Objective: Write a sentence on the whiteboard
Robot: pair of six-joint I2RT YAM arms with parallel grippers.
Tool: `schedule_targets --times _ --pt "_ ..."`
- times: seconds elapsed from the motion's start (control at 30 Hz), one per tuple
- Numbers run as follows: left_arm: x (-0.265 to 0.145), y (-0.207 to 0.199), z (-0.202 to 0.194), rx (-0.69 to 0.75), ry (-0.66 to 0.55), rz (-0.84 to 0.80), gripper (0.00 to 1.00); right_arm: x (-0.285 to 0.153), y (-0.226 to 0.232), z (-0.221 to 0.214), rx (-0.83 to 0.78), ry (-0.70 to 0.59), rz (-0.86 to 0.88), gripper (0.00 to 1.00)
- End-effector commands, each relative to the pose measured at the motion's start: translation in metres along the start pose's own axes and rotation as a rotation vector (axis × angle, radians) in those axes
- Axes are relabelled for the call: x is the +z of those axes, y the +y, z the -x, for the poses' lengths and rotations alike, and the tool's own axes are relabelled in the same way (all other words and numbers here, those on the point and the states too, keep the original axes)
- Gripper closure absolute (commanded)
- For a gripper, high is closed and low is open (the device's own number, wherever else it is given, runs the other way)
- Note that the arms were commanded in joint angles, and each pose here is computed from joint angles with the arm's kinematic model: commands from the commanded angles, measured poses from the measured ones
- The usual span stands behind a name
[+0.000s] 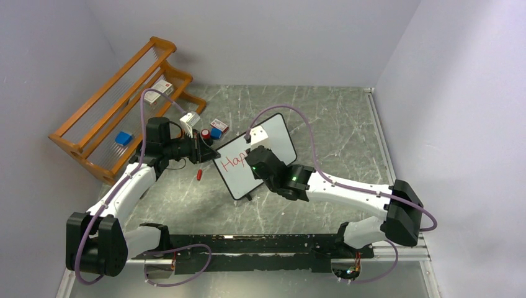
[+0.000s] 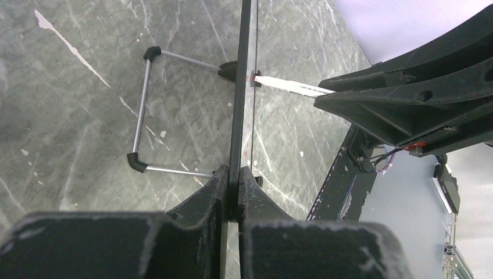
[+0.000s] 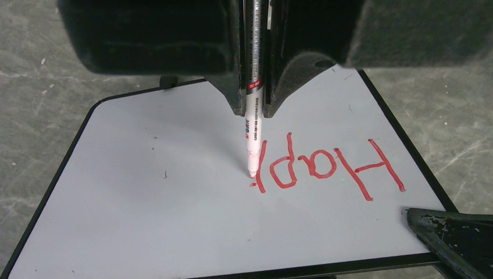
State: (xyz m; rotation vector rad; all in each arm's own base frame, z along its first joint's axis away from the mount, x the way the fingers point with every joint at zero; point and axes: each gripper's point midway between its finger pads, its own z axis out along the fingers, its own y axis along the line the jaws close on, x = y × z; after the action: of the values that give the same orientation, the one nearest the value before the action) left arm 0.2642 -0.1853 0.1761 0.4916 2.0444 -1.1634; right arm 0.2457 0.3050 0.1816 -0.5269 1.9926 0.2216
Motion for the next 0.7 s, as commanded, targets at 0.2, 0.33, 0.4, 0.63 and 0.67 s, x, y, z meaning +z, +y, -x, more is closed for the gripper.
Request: schedule_targets --times 0.2,0.33,0.4,0.63,0.67 --pt "0.0017 0.0126 -0.0135 -0.031 0.038 0.050 0.95 0.0063 0.0018 0.0235 0.027 -0.057 0.000 1.00" --pt "0.0017 0.0127 -0.0138 -0.032 0.040 0.050 0.95 0.0070 0.0029 0.0252 0.026 -0.058 0.004 1.00" --pt "0.0017 0.0132 -0.0139 -0.034 0.040 0.051 0.95 0.0066 0.0037 0.0255 0.028 -0.057 0.010 1.00" --pt "0.0016 0.0135 -0.0141 -0.034 0.041 0.053 0.95 0.0071 0.0053 0.0190 0.025 -0.033 0.019 1.00" --pt "0.0017 0.0134 -0.0139 -0.034 0.041 0.052 0.95 0.0071 0.0045 0.0177 0.024 -0.029 0.017 1.00"
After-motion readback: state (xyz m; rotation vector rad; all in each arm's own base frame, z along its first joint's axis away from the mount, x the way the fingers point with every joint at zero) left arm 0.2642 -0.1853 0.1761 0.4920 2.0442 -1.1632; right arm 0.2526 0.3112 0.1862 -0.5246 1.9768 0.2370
